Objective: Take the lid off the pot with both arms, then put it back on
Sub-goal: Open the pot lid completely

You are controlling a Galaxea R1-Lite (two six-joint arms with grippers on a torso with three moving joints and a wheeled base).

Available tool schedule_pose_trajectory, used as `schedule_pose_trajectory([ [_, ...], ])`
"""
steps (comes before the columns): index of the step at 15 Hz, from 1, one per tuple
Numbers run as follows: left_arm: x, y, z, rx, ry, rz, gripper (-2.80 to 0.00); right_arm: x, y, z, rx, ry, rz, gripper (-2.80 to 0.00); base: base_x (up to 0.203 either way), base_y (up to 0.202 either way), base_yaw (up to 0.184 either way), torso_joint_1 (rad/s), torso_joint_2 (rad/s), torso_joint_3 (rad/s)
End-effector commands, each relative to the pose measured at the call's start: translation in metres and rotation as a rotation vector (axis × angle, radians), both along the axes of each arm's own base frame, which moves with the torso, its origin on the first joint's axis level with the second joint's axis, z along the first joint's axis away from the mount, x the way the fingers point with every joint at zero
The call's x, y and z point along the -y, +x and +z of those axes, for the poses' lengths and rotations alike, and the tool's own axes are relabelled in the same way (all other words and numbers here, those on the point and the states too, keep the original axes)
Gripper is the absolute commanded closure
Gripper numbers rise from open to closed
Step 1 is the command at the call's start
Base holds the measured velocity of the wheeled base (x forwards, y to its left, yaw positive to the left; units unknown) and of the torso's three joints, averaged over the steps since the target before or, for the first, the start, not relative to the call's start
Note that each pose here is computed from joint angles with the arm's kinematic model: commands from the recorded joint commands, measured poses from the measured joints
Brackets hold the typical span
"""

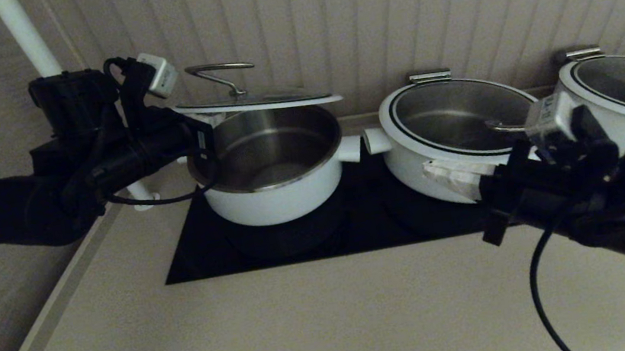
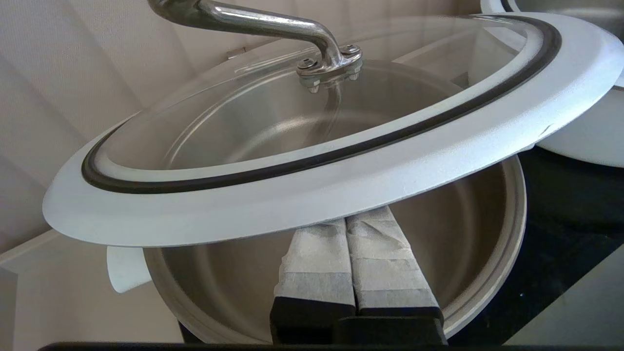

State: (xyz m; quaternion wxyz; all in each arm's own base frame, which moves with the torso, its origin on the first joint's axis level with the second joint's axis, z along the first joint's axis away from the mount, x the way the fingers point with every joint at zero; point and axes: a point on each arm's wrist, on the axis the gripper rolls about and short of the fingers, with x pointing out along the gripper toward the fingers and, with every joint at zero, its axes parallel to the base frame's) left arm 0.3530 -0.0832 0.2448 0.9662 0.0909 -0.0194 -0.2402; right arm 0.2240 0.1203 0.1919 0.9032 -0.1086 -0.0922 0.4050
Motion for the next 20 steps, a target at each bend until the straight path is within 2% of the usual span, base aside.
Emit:
schedule_pose_trajectory([
  [1, 0.000, -0.001, 0.003, 0.011, -0.002, -0.001, 0.00, 0.013, -0.017, 0.003, 0.017, 0.010, -0.042, 0.00, 0.000, 0.000, 0.000, 0.000, 0.00, 0.000],
  [5, -0.001, -0.003, 0.003, 0.011, -0.002, -0.001, 0.00, 0.028, -0.024, -0.006, -0.015, 0.000, -0.172, 0.00, 0.000, 0.000, 0.000, 0.000, 0.00, 0.000],
  [15, -0.001, -0.004, 0.004, 0.014, -0.002, -0.001, 0.00, 0.056, -0.047, -0.027, -0.081, -0.023, -0.395, 0.00, 0.000, 0.000, 0.000, 0.000, 0.00, 0.000],
  [20, -0.001, -0.006, 0.009, 0.028, -0.005, -0.001, 0.00, 0.065, -0.064, -0.032, -0.098, -0.008, -0.494, 0.00, 0.000, 0.000, 0.000, 0.000, 0.00, 0.000],
])
